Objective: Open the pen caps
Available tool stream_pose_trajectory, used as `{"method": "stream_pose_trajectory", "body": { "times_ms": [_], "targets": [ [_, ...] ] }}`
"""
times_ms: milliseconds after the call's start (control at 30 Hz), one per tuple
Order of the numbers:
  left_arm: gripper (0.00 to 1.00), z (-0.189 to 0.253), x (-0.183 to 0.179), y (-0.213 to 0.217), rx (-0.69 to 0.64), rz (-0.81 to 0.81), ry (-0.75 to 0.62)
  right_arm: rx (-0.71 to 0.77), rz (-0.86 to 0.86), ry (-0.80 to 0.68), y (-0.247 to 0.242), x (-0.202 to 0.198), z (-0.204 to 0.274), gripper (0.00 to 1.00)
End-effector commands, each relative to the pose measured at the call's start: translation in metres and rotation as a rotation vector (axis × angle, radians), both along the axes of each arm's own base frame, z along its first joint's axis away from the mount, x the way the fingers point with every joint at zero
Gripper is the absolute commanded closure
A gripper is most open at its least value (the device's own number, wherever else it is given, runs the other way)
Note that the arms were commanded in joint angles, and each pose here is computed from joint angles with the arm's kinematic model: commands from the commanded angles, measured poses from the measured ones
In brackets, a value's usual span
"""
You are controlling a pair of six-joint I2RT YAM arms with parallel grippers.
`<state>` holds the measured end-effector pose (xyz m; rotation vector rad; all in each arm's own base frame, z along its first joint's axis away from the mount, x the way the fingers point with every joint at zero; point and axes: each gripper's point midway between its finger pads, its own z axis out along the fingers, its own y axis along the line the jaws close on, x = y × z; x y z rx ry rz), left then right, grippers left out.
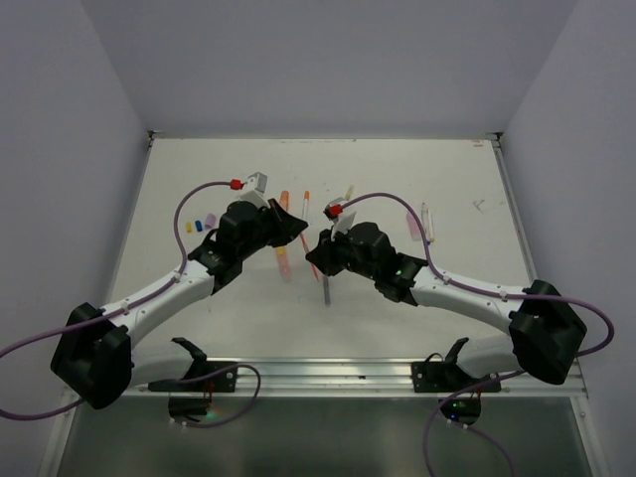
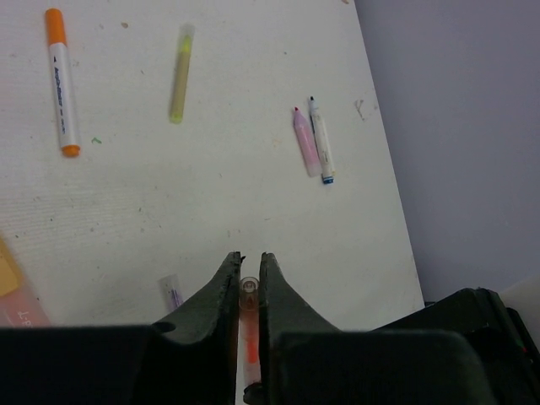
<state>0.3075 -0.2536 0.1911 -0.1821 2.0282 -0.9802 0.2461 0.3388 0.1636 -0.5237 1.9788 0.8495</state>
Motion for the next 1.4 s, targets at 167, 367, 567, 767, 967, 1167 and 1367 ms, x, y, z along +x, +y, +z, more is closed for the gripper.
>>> {"method": "stream_pose_trajectory", "body": {
  "times_ms": [167,367,567,767,967,1167,1367],
  "targets": [
    [1.00,0.027,0.004,-0.011,-0.032,-0.018,-0.080,0.077,0.003,-0.075,0.009,0.005,0.030,0.64],
    [1.00,0.036,0.001,-0.014,-0.047,-0.040,-0.125,0.091,0.013,-0.067,0.019,0.009,0.032,0.54],
    [1.00,0.052,-0.003,-0.013,-0.074,-0.047,-0.178,0.086,0.014,-0.063,0.023,0.011,0.027,0.73],
    [1.00,0.073,0.000,-0.006,-0.104,-0.005,-0.233,0.043,0.019,-0.053,0.016,0.008,0.019,1.00],
    [1.00,0.122,0.014,0.020,-0.148,0.157,-0.353,-0.002,0.049,-0.038,0.004,-0.005,0.002,1.00],
    [1.00,0.178,0.028,0.057,-0.234,0.342,-0.456,-0.047,0.079,-0.020,-0.007,-0.018,-0.020,1.00],
    [1.00,0.217,0.042,0.089,-0.287,0.459,-0.533,-0.080,0.106,-0.031,-0.015,-0.028,-0.031,1.00]
  ]
}}
